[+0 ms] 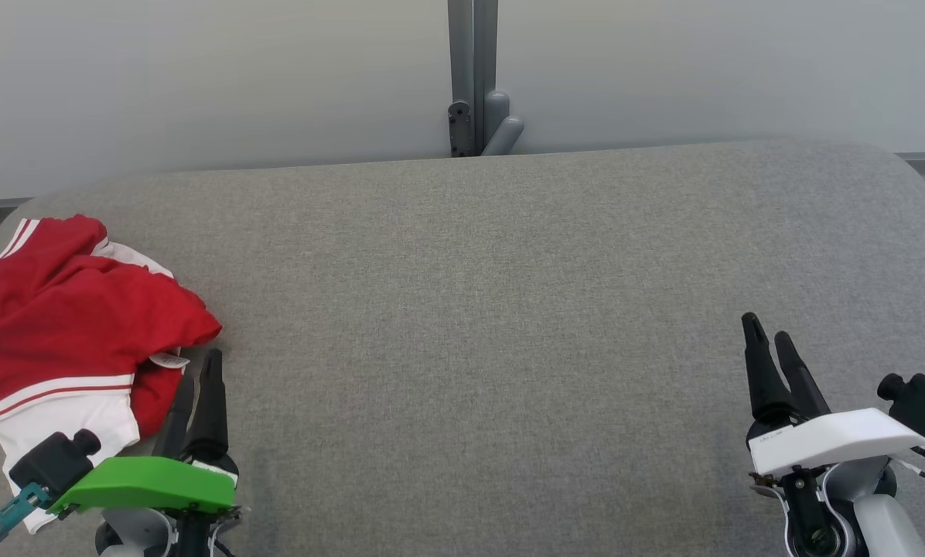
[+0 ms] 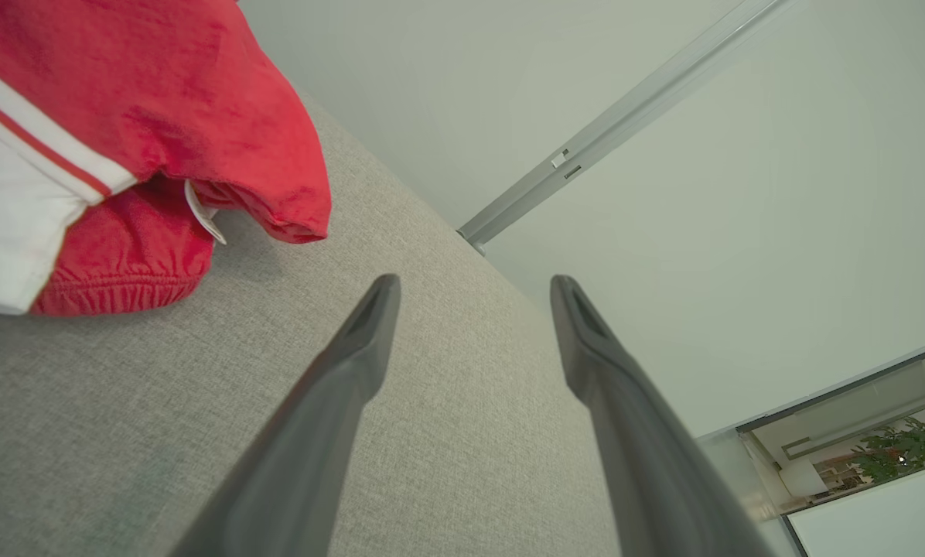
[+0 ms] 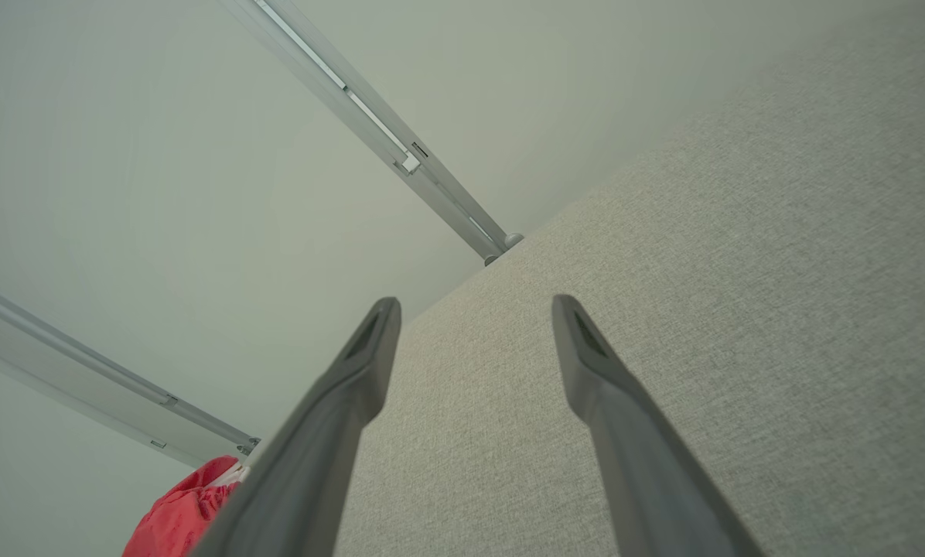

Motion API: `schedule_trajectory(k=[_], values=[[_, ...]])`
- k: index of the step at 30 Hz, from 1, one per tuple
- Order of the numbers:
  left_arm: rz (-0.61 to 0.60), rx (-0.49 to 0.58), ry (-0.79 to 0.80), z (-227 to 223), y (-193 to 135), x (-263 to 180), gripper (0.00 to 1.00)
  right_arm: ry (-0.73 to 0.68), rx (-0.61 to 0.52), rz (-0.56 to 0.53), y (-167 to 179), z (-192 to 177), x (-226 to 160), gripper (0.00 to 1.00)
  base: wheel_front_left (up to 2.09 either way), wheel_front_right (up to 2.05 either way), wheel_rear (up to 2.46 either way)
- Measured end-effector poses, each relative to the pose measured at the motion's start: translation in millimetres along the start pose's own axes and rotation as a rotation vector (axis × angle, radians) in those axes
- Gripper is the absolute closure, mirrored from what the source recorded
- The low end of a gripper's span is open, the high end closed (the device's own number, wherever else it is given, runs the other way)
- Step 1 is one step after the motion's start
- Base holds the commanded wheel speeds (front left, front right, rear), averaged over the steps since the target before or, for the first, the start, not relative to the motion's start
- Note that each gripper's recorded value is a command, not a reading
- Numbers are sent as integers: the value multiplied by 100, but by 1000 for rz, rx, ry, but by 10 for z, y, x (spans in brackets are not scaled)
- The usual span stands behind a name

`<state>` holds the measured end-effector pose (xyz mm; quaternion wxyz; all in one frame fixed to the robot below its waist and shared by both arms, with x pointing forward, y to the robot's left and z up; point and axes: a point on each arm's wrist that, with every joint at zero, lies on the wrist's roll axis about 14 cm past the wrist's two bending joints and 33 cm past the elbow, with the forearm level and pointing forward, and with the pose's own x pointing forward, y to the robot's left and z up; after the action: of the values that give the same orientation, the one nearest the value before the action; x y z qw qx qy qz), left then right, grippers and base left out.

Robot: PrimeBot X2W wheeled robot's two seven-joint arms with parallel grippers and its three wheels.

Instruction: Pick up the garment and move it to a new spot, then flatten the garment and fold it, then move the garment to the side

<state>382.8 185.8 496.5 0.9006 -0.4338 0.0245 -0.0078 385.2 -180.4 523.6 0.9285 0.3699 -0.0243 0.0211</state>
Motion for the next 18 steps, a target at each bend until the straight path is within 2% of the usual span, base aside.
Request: schedule_trajectory(k=[18], values=[[16,293,19,-51,143,-35,0,22,-317,-6,-103,-62,-19,0,0,0,0]])
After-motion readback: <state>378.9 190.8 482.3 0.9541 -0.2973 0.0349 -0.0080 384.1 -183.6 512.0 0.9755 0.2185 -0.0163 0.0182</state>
